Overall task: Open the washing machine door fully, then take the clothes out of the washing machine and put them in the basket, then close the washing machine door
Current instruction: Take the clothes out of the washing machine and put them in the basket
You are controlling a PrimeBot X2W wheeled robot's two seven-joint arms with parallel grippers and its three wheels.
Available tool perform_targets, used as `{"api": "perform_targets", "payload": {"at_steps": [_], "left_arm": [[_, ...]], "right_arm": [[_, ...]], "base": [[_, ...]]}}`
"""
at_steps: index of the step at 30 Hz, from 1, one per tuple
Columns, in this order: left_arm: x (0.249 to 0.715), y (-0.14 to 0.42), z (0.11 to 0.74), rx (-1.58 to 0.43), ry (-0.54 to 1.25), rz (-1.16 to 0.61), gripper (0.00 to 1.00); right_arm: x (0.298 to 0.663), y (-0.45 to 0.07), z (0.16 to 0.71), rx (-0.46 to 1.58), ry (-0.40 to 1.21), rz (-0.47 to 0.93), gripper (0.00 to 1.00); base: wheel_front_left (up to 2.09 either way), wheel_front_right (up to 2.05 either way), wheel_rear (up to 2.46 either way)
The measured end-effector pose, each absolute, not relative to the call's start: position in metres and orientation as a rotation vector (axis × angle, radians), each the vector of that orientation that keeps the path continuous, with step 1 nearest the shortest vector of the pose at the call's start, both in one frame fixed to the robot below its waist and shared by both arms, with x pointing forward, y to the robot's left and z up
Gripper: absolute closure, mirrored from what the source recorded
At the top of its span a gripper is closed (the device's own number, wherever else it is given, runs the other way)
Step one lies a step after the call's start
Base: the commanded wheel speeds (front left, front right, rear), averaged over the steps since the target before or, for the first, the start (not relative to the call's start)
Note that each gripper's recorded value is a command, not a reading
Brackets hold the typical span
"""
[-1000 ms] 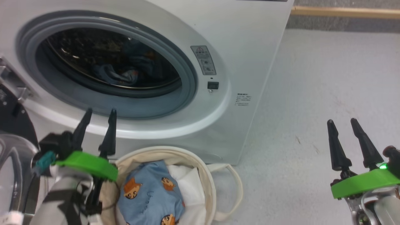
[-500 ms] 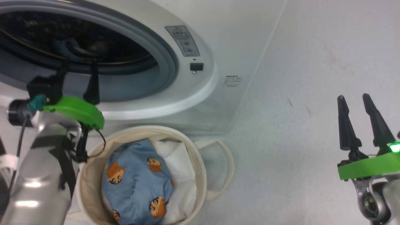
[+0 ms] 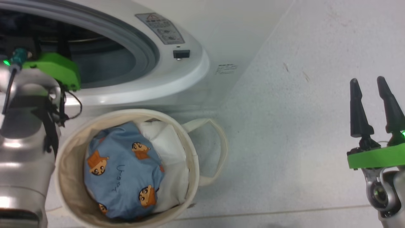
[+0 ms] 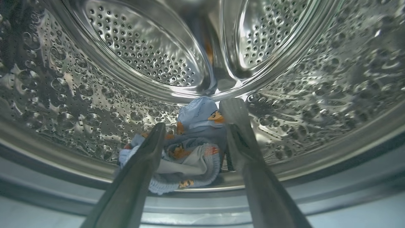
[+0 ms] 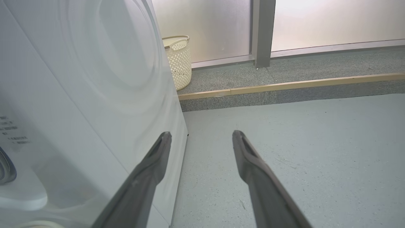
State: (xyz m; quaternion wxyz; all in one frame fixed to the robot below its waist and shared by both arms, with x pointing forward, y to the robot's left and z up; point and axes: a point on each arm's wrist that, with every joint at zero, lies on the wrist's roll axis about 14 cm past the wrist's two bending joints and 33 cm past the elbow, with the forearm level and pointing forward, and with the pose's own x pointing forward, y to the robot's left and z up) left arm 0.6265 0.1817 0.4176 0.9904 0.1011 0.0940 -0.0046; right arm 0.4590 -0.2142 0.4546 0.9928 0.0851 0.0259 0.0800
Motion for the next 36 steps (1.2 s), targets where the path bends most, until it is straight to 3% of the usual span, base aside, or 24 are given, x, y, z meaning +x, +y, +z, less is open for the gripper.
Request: {"api": "perform_targets", "payload": {"at_steps": [9,22,36], "left_arm": [[0.646,0.198,0.385,0.279,0.271,0.078,0.00],[0.639,0.215,0.334,0.327,0.484,0.180,0.00],[0.644,0.222,0.329,0.345,0.588,0.235,0.00]], "right_arm": [[0.463,-0.220,0.435,0.156,0.093,0.143,0.00],[0.464,-0.231,0.426,0.142,0.109,0.110,0.00],[0.467,-0.231,0.423,0.137,0.111,0.106,0.00]], "base": [[0.00,0.00,0.00],[0.00,0.00,0.00],[0.00,0.00,0.00]]}}
